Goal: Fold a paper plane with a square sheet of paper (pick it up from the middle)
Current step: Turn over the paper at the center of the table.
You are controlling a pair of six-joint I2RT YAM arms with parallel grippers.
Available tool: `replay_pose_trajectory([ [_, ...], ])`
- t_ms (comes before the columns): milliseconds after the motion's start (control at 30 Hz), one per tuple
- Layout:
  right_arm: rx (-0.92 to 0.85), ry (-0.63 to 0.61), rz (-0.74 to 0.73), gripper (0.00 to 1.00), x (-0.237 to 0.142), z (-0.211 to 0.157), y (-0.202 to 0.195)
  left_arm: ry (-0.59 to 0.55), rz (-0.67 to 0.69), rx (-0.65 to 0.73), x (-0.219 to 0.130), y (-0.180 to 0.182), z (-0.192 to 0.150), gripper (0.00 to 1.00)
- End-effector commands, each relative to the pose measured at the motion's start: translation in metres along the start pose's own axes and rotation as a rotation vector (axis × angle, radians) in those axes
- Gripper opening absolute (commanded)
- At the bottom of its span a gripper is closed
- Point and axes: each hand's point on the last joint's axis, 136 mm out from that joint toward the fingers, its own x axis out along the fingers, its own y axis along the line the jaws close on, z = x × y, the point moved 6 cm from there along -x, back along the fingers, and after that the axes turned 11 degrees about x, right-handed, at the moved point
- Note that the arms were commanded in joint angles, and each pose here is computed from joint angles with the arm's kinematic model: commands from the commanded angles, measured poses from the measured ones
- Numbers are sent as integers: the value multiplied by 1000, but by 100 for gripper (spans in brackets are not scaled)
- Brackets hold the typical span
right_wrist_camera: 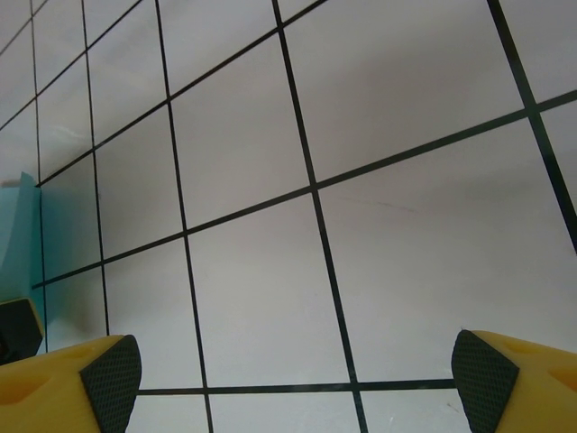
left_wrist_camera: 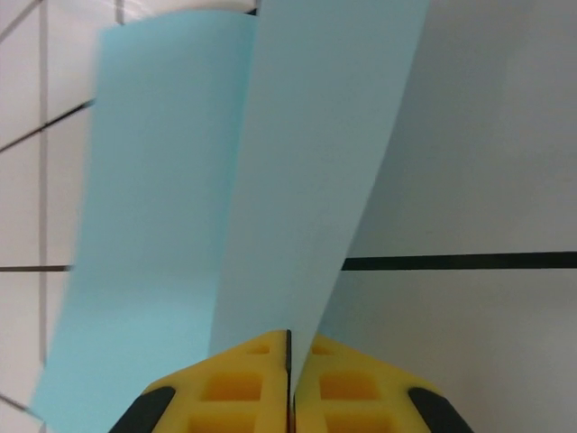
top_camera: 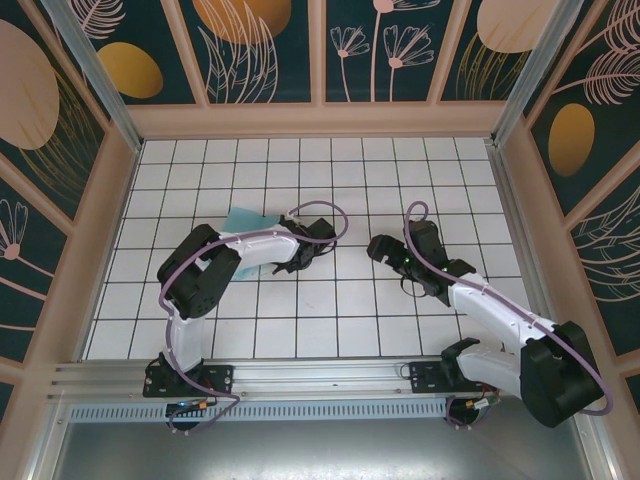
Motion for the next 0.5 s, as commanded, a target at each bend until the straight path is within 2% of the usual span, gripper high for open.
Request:
replay_pose_trajectory([
  [0,24,-4,-23,92,-1,0,-8,-24,-114,-34,-9,-8,4,12],
  [167,28,3,-19,92,0,-1,-7,-37,-198,-55,-14,-14,7,15],
  [233,30,5,-19,92,0,-1,-8,-44,-236,-62,-17,-17,9,19],
  [367,35,10,-17,92,1,-1,-7,-87,-354,-101,-35,-18,20,33],
  [467,39,12,-13,91,1,0,-7,-163,-504,-152,-62,-16,34,44],
])
